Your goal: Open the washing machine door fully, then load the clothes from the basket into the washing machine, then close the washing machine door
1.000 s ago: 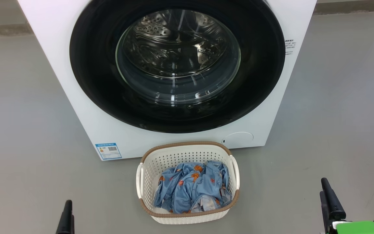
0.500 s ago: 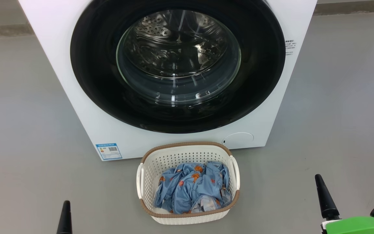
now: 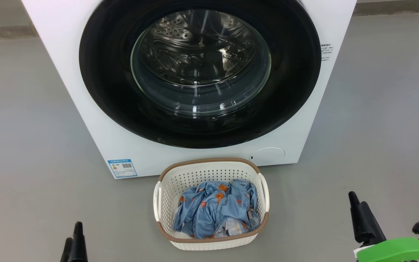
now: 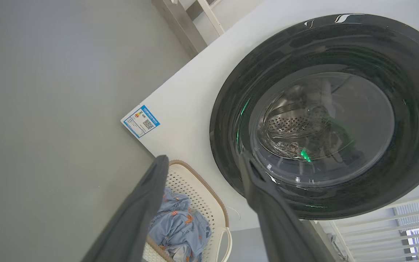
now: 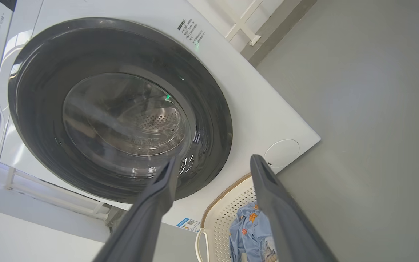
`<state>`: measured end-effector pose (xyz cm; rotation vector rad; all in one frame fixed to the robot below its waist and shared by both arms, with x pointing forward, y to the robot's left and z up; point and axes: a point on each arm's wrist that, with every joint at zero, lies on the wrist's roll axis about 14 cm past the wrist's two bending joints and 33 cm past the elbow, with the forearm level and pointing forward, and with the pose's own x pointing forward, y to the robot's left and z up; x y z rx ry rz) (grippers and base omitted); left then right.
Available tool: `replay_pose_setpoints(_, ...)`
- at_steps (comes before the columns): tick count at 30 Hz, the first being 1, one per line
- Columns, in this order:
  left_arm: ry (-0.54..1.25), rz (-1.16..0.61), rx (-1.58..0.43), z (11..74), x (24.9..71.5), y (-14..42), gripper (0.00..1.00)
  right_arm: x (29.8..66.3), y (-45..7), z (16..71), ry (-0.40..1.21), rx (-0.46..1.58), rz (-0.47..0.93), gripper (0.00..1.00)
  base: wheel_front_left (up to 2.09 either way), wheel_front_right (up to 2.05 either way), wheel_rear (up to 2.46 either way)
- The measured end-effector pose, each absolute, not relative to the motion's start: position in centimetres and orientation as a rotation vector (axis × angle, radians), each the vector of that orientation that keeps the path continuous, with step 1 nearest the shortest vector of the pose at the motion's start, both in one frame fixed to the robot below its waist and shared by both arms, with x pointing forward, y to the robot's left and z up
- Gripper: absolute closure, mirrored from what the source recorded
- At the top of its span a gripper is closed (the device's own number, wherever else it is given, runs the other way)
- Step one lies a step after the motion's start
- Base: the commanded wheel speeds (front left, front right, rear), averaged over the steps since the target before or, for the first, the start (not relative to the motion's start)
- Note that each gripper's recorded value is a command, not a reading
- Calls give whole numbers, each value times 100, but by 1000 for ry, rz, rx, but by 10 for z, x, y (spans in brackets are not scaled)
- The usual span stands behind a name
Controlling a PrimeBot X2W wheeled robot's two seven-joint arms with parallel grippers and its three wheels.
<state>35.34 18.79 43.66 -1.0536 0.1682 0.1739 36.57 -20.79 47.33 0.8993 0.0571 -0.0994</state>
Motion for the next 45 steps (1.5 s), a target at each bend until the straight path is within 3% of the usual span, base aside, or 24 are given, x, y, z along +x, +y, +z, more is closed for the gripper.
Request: replay_pose_setpoints(45, 97, 33, -293, 460, 358, 180, 0, 371, -190, 487, 20, 245, 62, 0, 0, 0, 0)
